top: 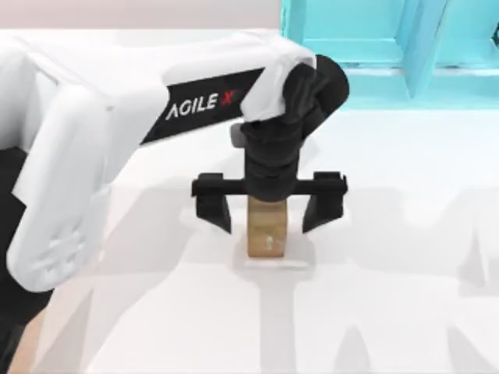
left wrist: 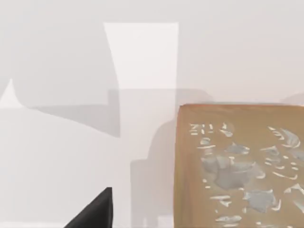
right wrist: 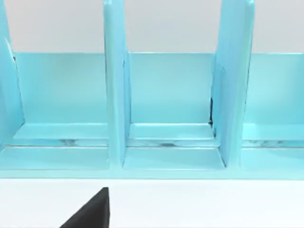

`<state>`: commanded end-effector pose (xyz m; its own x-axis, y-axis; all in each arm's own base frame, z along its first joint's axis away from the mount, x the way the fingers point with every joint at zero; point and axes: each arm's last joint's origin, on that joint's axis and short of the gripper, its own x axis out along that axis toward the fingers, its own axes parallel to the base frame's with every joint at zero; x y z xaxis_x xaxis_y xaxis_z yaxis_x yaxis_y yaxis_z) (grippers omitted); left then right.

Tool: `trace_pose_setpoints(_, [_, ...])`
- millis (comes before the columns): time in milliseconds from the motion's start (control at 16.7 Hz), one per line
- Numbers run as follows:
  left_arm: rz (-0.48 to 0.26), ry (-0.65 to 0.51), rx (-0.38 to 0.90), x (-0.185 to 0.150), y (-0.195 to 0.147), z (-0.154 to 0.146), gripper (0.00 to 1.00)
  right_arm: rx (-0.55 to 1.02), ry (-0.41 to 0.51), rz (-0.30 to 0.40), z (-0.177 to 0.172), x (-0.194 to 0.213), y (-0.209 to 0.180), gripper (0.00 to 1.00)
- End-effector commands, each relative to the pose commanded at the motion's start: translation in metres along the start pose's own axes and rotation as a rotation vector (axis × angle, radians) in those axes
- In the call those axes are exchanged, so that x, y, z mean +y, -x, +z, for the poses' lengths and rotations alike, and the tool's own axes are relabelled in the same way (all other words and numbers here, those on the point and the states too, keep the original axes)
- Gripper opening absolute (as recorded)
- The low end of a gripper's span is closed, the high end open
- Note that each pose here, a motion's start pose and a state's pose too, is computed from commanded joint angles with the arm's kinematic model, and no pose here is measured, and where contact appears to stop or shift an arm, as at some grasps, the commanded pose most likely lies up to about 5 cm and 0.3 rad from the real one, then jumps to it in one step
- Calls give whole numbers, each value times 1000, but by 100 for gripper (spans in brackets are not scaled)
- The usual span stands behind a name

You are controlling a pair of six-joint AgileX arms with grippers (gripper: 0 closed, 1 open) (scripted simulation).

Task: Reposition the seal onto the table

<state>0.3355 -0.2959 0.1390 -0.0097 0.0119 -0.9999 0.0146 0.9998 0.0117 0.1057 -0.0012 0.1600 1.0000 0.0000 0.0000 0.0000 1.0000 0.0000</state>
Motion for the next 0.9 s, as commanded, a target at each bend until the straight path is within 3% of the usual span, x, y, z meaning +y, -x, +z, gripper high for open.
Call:
trace_pose_setpoints(180, [10,-1,13,-5,24,4,100,0,0,0,0,0,0,100])
trace_pose_setpoints(600, [-1,-2,0,-4,119,3,100,0,0,0,0,0,0,100])
trace_pose_setpoints(900, [-12,-1,-12,4,148,-3,100,0,0,0,0,0,0,100])
